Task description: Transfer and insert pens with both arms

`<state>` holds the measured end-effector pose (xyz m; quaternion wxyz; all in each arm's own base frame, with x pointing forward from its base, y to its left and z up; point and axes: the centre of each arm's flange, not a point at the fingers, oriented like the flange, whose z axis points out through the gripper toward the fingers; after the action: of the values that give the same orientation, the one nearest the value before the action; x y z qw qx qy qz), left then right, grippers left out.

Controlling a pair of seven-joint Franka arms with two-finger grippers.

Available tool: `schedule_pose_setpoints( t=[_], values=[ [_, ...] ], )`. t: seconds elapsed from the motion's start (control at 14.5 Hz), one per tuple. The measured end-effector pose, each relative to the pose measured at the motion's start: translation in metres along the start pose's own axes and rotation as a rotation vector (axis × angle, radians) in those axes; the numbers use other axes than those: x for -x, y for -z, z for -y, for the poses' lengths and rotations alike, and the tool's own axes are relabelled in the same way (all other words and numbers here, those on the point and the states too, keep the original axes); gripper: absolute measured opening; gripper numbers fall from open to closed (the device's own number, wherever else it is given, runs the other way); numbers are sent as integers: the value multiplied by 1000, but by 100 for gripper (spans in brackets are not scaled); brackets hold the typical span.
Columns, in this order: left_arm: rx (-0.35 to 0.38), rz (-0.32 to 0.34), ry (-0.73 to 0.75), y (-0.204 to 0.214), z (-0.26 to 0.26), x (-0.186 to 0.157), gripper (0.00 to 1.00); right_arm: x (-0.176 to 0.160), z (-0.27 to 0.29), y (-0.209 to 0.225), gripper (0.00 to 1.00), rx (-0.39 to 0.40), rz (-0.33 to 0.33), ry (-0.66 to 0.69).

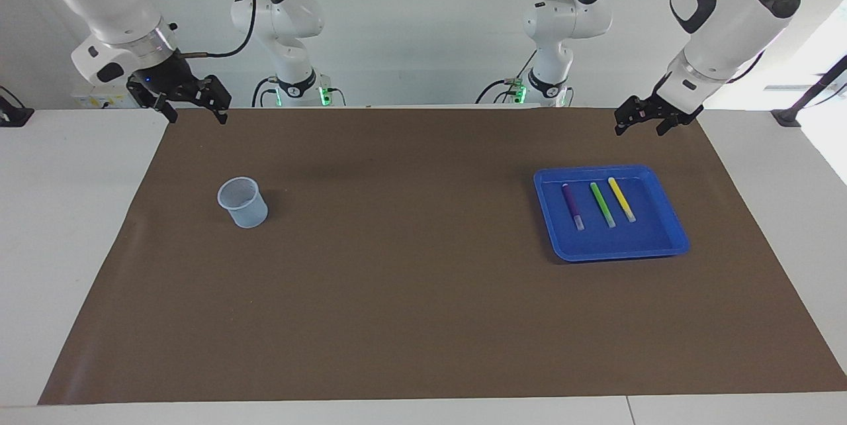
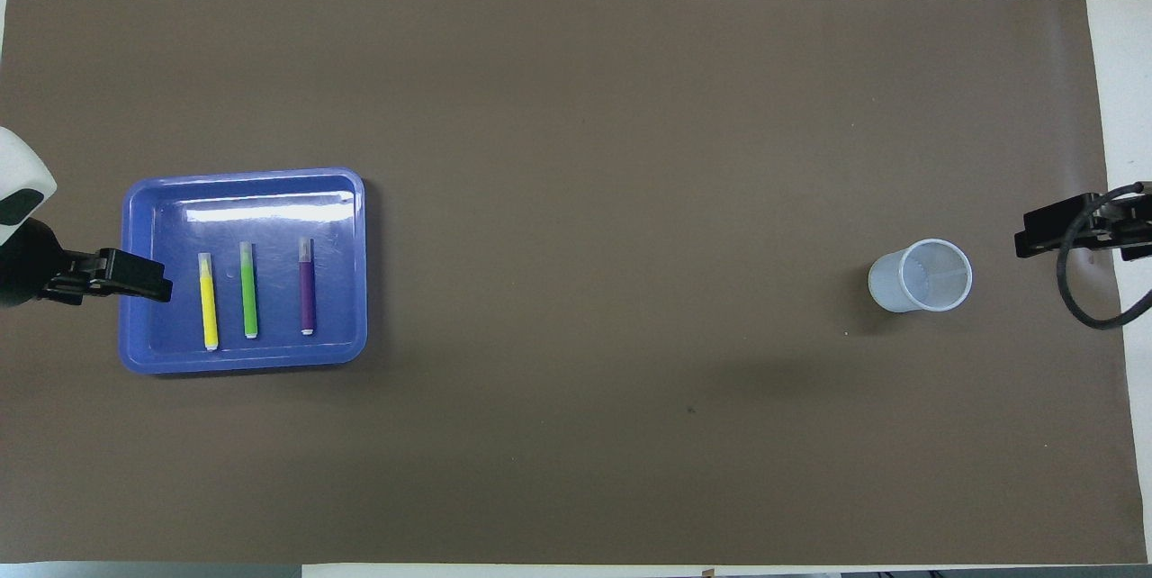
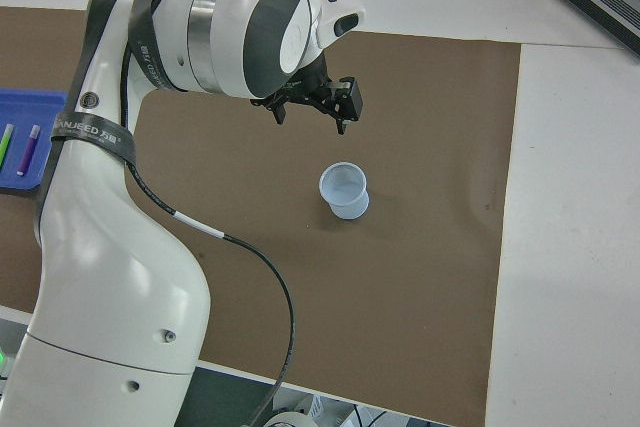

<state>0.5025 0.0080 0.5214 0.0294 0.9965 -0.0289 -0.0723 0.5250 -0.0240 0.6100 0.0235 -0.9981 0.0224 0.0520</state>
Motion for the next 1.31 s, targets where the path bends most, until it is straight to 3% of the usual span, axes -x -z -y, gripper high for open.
schedule_pose_setpoints(
  t=[0.21,0.41,0.76,0.96,1.31],
  values=[
    [8,-14,15,-46,42,1,100,-5,21,-10,100,-181,-32,21],
    [9,-32,50,-88,66,0,100,-10,51,-31,100,-294,-67,39],
    [-3,-67,51,-152,69,-11,99,-8,104,-77,100,-546,-25,14],
    [-19,-102,37,-169,67,-24,97,-9,103,-92,100,-615,-18,-33],
    [-28,-137,65,-206,65,-46,93,-5,120,-98,100,-646,-16,-29]
  ],
)
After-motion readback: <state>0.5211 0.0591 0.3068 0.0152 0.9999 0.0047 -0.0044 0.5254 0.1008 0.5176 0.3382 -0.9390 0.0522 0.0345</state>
